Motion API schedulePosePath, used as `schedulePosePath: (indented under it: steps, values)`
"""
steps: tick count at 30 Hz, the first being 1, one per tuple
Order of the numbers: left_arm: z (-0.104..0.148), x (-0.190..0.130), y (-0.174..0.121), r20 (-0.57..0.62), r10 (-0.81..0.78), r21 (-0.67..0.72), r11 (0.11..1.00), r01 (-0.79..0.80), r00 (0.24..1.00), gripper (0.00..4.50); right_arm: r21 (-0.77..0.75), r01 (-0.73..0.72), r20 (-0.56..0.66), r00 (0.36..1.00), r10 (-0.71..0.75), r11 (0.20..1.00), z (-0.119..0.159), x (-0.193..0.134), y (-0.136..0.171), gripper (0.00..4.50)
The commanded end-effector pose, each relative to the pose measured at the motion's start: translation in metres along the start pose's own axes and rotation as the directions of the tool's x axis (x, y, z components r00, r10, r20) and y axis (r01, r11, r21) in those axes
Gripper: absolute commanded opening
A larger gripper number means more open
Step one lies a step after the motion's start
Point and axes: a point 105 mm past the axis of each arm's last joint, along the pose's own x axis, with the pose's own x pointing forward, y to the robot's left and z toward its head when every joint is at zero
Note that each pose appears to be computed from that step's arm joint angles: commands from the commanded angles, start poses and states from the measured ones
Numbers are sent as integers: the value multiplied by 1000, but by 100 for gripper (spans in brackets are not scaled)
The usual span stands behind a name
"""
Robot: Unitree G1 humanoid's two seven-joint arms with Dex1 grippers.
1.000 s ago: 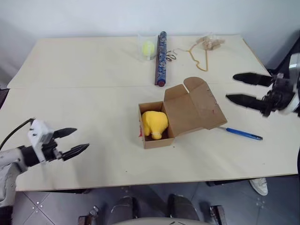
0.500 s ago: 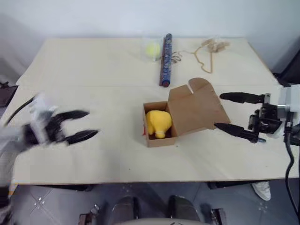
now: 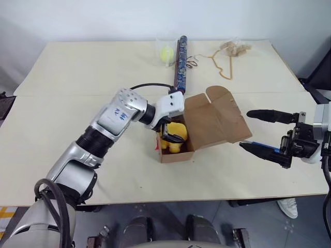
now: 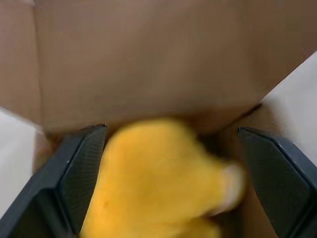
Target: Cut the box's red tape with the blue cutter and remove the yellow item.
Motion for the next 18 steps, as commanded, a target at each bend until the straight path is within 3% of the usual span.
schedulePosePath:
  steps: [1,2,5,11,18]
  values:
    - [11,0,3,-21,-6,85,996,8,1000,448,-40,39,17,999,-38,998,14,-6,5,450]
    - [9,1,2,-31,-14,86,996,16,999,448,-34,49,13,999,-48,998,13,-7,7,450]
    - [0,4,3,-58,-16,88,996,21,998,390,-27,62,-6,998,-62,998,8,-9,10,450]
    - [-9,14,10,-51,18,63,998,-15,999,200,-29,81,-8,997,-81,996,4,-7,11,450]
    - [25,8,12,177,12,-7,1000,-11,984,2,-30,103,-1,995,-103,994,1,-7,7,450]
